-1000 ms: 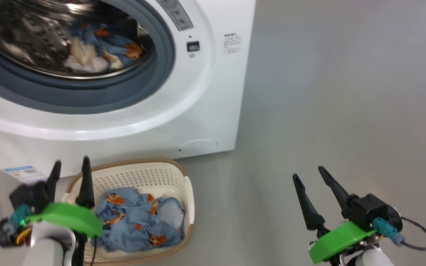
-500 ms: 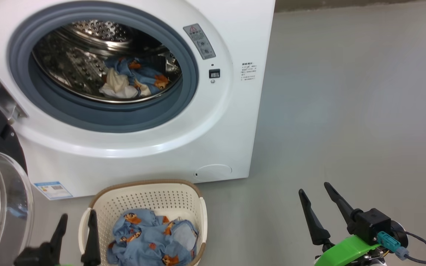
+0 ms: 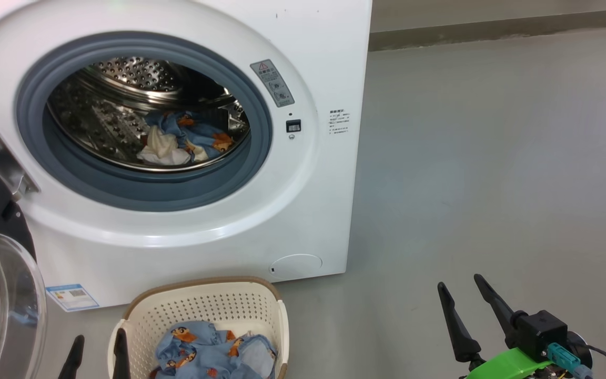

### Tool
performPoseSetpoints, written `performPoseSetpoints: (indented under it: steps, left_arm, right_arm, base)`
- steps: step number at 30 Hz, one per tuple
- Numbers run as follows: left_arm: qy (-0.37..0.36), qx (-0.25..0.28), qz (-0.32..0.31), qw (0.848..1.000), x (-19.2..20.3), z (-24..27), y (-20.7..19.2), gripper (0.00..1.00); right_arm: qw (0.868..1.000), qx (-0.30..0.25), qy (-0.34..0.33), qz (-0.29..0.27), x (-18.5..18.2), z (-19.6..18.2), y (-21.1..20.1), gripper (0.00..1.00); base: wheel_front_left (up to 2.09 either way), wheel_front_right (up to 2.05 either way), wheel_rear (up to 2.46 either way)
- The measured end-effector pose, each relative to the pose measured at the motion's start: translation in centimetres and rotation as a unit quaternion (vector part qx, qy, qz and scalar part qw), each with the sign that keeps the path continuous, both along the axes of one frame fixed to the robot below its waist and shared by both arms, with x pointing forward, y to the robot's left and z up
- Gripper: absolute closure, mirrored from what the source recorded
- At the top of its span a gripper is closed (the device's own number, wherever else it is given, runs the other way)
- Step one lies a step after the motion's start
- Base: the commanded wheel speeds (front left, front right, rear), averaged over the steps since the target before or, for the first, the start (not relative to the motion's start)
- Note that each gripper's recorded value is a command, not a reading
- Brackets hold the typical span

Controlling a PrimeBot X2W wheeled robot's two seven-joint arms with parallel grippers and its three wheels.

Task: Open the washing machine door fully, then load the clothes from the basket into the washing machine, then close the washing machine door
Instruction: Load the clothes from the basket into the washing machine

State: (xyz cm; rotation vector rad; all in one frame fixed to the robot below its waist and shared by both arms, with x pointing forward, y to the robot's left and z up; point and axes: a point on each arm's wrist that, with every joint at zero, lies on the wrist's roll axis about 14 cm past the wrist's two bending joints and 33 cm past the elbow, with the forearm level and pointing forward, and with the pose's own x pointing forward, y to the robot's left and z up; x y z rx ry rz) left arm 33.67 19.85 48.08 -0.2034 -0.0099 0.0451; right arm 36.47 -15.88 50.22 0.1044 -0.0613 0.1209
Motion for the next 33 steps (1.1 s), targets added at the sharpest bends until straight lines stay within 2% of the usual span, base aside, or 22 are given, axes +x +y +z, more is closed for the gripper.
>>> performPoseSetpoints:
  steps: [33]
  left_arm:
    - [0.011,0.004,0.015,1.0,-0.67,-0.61,0.99,0.0]
  right_arm:
    - [1.0,0.002,0.005,-0.011,-0.59,-0.33,-0.66,0.0]
  base:
    - [0.0,0.0,0.0]
